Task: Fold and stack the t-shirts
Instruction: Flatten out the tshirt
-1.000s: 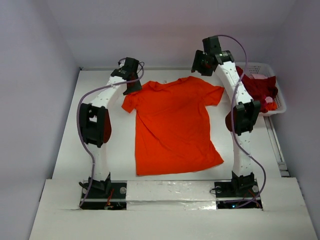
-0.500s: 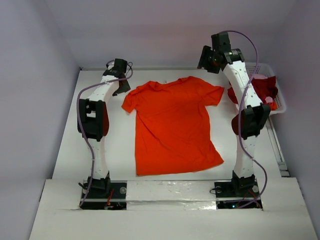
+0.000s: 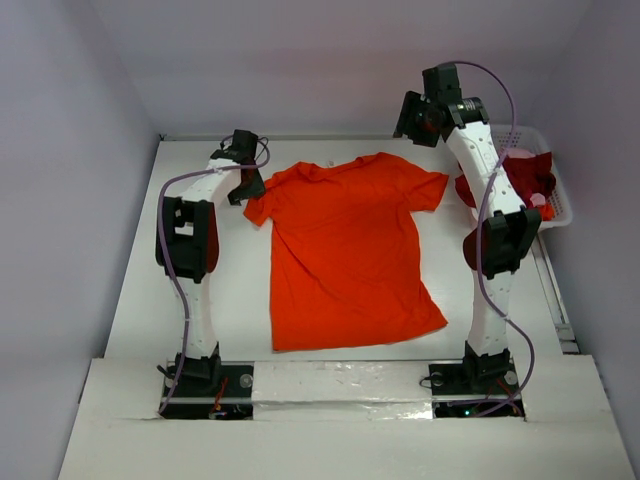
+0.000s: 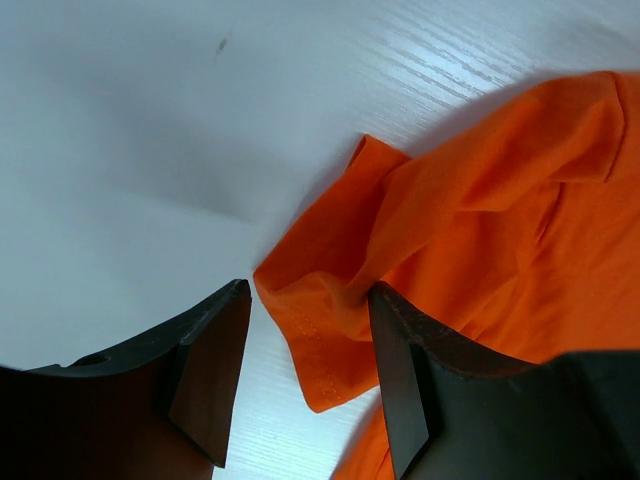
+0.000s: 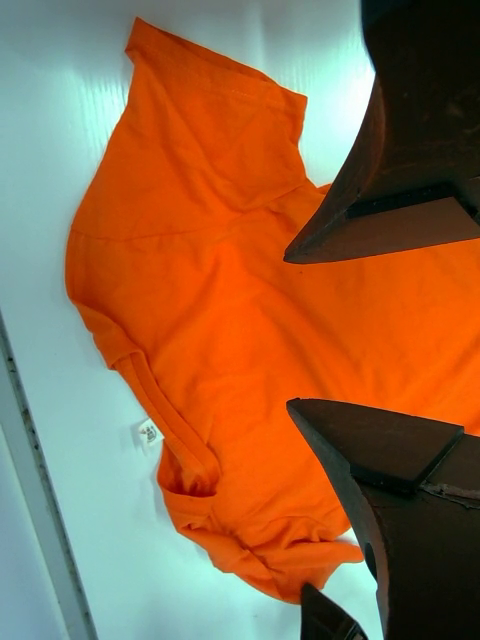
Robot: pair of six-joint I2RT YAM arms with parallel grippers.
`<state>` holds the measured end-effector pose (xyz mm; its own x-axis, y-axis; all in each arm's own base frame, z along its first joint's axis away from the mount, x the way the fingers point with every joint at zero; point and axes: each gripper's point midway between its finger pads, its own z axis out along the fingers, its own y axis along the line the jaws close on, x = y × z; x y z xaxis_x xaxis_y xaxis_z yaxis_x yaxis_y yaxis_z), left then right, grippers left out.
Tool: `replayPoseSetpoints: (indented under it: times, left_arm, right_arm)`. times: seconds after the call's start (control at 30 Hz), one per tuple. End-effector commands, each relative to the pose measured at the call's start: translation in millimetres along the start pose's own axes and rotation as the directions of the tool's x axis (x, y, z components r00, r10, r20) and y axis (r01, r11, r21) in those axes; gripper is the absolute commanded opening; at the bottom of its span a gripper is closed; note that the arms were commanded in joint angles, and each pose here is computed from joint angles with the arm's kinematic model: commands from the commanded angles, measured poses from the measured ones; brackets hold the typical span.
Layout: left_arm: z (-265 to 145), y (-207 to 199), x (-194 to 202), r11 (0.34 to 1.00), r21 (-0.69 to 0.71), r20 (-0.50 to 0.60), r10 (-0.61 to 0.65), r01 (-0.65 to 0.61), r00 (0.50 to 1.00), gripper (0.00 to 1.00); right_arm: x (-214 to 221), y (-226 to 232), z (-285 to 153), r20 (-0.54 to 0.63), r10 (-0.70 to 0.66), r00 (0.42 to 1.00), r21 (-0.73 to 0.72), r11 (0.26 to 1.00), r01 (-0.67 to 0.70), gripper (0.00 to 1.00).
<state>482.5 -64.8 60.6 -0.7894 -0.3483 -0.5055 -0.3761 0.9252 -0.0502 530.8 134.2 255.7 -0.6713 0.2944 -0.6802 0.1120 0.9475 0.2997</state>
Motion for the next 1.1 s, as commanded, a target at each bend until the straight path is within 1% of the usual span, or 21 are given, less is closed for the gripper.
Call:
replayPoseSetpoints:
  times: [0.0,0.2,0.27,0.3,0.37,0.47,0.5,0.6,0.67,0.7,0.73,0.9,0.97,1.0,1.03,1.07]
  left_arm:
    - [-23,-7,-14,0.998,0.055,0.042,-0.009,0.007,0.999,0.48]
    - [-30,-11,-21,0.997,0.075,0.06,-0.012,0.008,0.998,0.47]
    - [-24,-10,-18,0.998,0.067,0.048,-0.005,0.002,0.999,0.45]
    - [-24,-11,-19,0.998,0.066,0.047,-0.005,0.002,0.999,0.41]
    - [-20,-11,-18,0.998,0.063,0.042,-0.003,0.001,0.999,0.39]
    - [-21,-13,-22,0.998,0.066,0.05,-0.007,0.004,0.999,0.28]
    - [-22,-15,-26,0.998,0.068,0.057,-0.009,0.005,0.998,0.22]
    - [-22,-16,-29,0.998,0.065,0.057,-0.009,0.005,0.998,0.15]
    - [-23,-16,-31,0.998,0.066,0.065,-0.01,0.005,0.998,0.13]
    - [-23,-16,-31,0.998,0.063,0.067,-0.008,0.004,0.998,0.09]
    - [-21,-15,-31,0.998,0.059,0.066,-0.008,0.004,0.998,0.07]
    - [-16,-12,-29,0.999,0.039,0.058,-0.003,0.001,0.998,0.01]
    - [-16,-14,-29,0.999,0.046,0.055,-0.005,0.002,0.998,0.02]
    - [-16,-14,-28,0.999,0.046,0.053,-0.004,0.002,0.999,0.06]
    - [-18,-14,-29,0.999,0.05,0.059,-0.006,0.003,0.998,0.2]
    - [-22,-14,-32,0.998,0.055,0.068,-0.008,0.004,0.998,0.27]
  right_arm:
    - [-18,11,-8,0.057,0.006,0.998,-0.041,0.999,-0.003,0.62]
    - [-13,16,-5,0.048,-0.001,0.999,-0.046,0.999,0.003,0.62]
    - [-14,16,-6,0.05,-0.001,0.999,-0.049,0.999,0.003,0.62]
    - [-15,17,-7,0.053,0.0,0.999,-0.05,0.999,0.003,0.62]
    - [-16,17,-8,0.054,-0.002,0.999,-0.052,0.999,0.005,0.62]
    - [-15,16,-8,0.053,-0.002,0.999,-0.05,0.999,0.004,0.62]
    - [-15,17,-8,0.052,-0.002,0.999,-0.051,0.999,0.005,0.62]
    - [-15,17,-8,0.054,-0.002,0.999,-0.052,0.999,0.005,0.62]
    - [-16,17,-8,0.055,-0.003,0.998,-0.053,0.999,0.006,0.62]
    - [-16,17,-9,0.058,-0.001,0.998,-0.054,0.999,0.005,0.62]
    - [-16,18,-9,0.057,-0.001,0.998,-0.056,0.998,0.005,0.62]
    - [-18,18,-11,0.061,-0.001,0.998,-0.058,0.998,0.005,0.62]
    - [-18,18,-11,0.061,-0.001,0.998,-0.058,0.998,0.005,0.62]
    - [-18,19,-12,0.062,-0.001,0.998,-0.06,0.998,0.005,0.62]
    - [-18,19,-12,0.063,-0.001,0.998,-0.062,0.998,0.005,0.62]
    - [-18,19,-12,0.062,-0.001,0.998,-0.063,0.998,0.005,0.62]
